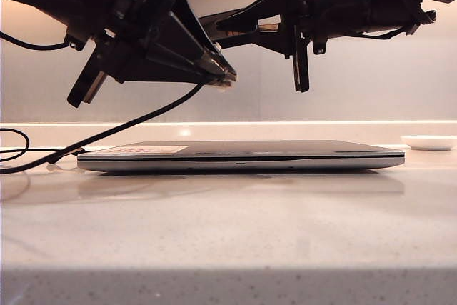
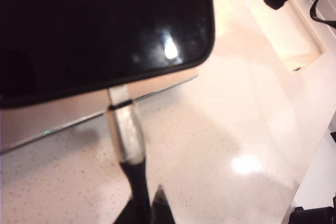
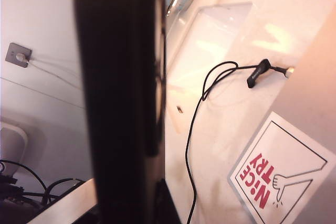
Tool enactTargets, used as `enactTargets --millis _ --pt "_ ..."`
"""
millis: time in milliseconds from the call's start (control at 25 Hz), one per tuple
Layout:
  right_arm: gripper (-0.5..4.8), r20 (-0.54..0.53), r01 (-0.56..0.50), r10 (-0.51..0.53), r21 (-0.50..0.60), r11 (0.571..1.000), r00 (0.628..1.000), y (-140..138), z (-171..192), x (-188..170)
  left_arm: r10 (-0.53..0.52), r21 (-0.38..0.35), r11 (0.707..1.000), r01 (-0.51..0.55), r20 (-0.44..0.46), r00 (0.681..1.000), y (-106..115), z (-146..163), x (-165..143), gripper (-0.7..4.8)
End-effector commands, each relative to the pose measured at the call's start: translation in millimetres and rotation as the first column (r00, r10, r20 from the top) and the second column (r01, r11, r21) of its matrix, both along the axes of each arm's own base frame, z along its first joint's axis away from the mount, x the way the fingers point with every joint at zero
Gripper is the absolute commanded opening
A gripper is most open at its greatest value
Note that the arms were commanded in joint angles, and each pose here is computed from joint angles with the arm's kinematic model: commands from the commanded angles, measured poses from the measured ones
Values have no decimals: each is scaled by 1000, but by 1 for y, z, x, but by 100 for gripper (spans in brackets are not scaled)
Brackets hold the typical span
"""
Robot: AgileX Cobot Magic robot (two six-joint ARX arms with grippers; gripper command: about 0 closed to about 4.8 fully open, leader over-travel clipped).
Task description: Pick up the charging cable and the phone, plug the charging cable into the charging port on the phone, and finally place them back on the table.
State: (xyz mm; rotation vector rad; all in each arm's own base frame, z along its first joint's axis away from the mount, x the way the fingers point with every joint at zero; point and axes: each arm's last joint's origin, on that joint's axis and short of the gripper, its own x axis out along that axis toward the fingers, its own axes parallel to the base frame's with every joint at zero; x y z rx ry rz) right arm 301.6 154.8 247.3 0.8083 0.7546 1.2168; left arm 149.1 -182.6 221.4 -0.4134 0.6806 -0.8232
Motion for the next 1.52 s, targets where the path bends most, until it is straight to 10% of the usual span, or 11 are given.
enactTargets --millis 40,1520 --pt "-6 1 -40 40 11 999 999 1 4 -2 9 -31 1000 -8 42 999 -1 6 1 -6" --pt "-6 29 3 -4 42 999 1000 1 10 0 12 -38 999 -11 33 999 -1 6 1 -6"
